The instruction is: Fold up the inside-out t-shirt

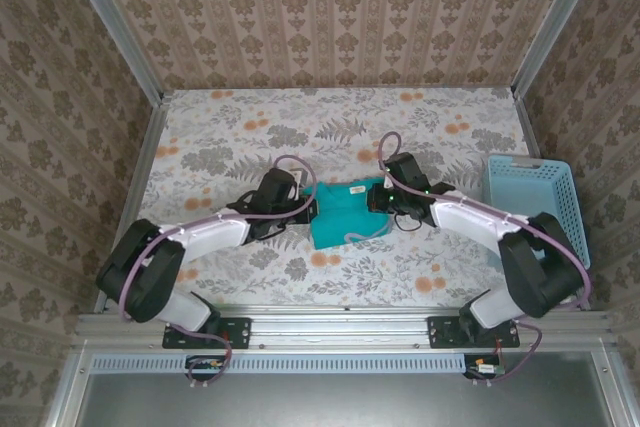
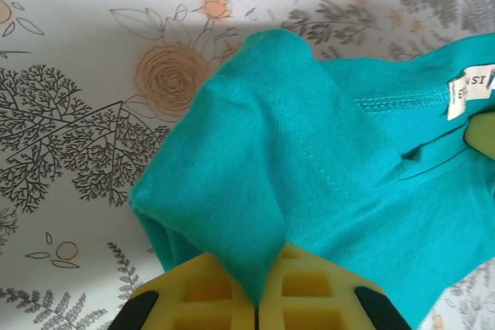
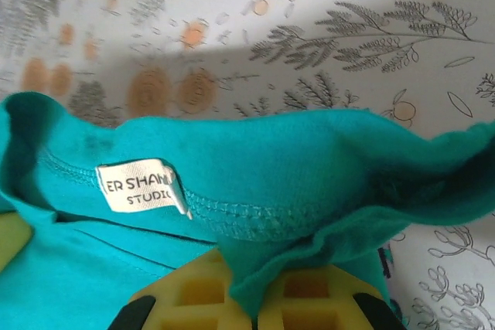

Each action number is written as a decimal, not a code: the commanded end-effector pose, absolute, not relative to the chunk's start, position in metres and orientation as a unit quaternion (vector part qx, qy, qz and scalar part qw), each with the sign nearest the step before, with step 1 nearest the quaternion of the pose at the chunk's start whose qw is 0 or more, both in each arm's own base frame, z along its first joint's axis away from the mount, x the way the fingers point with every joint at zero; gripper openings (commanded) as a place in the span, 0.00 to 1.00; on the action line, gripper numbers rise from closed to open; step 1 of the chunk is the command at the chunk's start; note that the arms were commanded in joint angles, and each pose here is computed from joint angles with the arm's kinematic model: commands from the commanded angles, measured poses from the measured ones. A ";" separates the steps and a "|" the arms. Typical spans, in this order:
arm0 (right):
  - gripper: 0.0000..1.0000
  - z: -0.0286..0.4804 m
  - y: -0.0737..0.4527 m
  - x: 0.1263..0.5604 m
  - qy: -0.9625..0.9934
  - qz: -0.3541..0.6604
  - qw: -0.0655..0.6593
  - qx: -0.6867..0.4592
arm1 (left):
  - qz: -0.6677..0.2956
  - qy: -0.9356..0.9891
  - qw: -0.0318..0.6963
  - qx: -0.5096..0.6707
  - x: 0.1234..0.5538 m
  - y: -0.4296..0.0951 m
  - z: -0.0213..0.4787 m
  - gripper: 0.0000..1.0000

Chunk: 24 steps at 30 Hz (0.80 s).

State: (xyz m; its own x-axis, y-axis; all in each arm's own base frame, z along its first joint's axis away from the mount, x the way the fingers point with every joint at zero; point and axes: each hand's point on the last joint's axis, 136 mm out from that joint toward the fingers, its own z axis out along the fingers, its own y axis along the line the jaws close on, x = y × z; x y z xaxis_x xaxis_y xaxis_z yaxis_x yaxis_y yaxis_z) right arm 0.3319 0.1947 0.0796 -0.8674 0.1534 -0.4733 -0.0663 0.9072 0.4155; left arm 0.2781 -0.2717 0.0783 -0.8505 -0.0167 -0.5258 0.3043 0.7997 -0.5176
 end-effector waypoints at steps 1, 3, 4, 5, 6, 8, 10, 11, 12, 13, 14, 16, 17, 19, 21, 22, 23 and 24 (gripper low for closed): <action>0.00 0.061 0.180 0.339 0.959 0.149 0.239 0.023 | -0.283 0.925 0.248 0.057 0.286 -0.266 0.069 0.10; 0.00 0.055 0.179 0.340 0.963 0.138 0.230 0.026 | -0.280 0.928 0.240 0.054 0.287 -0.267 0.064 0.13; 0.00 0.052 0.179 0.341 0.963 0.138 0.228 0.028 | -0.275 0.931 0.235 0.053 0.287 -0.266 0.060 0.15; 0.00 0.051 0.180 0.341 0.963 0.139 0.227 0.028 | -0.271 0.933 0.232 0.051 0.288 -0.266 0.058 0.17; 0.00 0.050 0.180 0.342 0.963 0.140 0.227 0.030 | -0.267 0.935 0.228 0.050 0.289 -0.265 0.056 0.22; 0.09 0.053 0.180 0.342 0.963 0.139 0.229 0.030 | -0.256 0.940 0.222 0.045 0.291 -0.262 0.054 0.30; 0.25 0.058 0.175 0.341 0.963 0.129 0.233 0.030 | -0.239 0.946 0.217 0.032 0.293 -0.252 0.056 0.38; 0.32 0.064 0.171 0.341 0.963 0.122 0.240 0.030 | -0.227 0.949 0.218 0.026 0.293 -0.246 0.059 0.44; 0.39 0.071 0.166 0.339 0.962 0.111 0.247 0.029 | -0.211 0.951 0.223 0.022 0.292 -0.238 0.064 0.49; 0.45 0.077 0.161 0.337 0.962 0.100 0.254 0.029 | -0.194 0.953 0.230 0.020 0.291 -0.230 0.071 0.53; 0.52 0.087 0.154 0.335 0.960 0.084 0.266 0.028 | -0.173 0.956 0.237 0.019 0.288 -0.221 0.079 0.56; 0.61 0.105 0.142 0.328 0.956 0.051 0.288 0.020 | -0.134 0.957 0.258 0.016 0.282 -0.205 0.098 0.59; 0.65 0.113 0.137 0.324 0.954 0.030 0.297 0.012 | -0.123 0.955 0.268 0.018 0.278 -0.200 0.108 0.59; 0.68 0.130 0.134 0.314 0.949 0.013 0.315 0.000 | -0.126 0.950 0.284 0.030 0.268 -0.205 0.121 0.59; 0.69 0.133 0.146 0.304 0.947 0.023 0.321 -0.023 | -0.151 0.943 0.292 0.051 0.257 -0.225 0.127 0.60; 0.70 0.133 0.154 0.300 0.946 0.036 0.322 -0.031 | -0.164 0.941 0.292 0.056 0.254 -0.233 0.128 0.60; 0.70 0.130 0.165 0.295 0.945 0.053 0.320 -0.037 | -0.181 0.937 0.292 0.062 0.251 -0.245 0.127 0.60; 0.71 0.125 0.175 0.292 0.946 0.071 0.314 -0.041 | -0.194 0.935 0.290 0.066 0.250 -0.255 0.123 0.60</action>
State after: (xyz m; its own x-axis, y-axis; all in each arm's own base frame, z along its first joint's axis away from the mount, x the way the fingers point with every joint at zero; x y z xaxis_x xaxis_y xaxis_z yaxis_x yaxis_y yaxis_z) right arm 0.3067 0.1715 0.1426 -0.7729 0.0139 -0.6344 -0.1017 0.9841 0.1456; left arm 0.2560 -0.2482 0.1376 -0.8093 0.0028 -0.5874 0.2464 0.9094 -0.3351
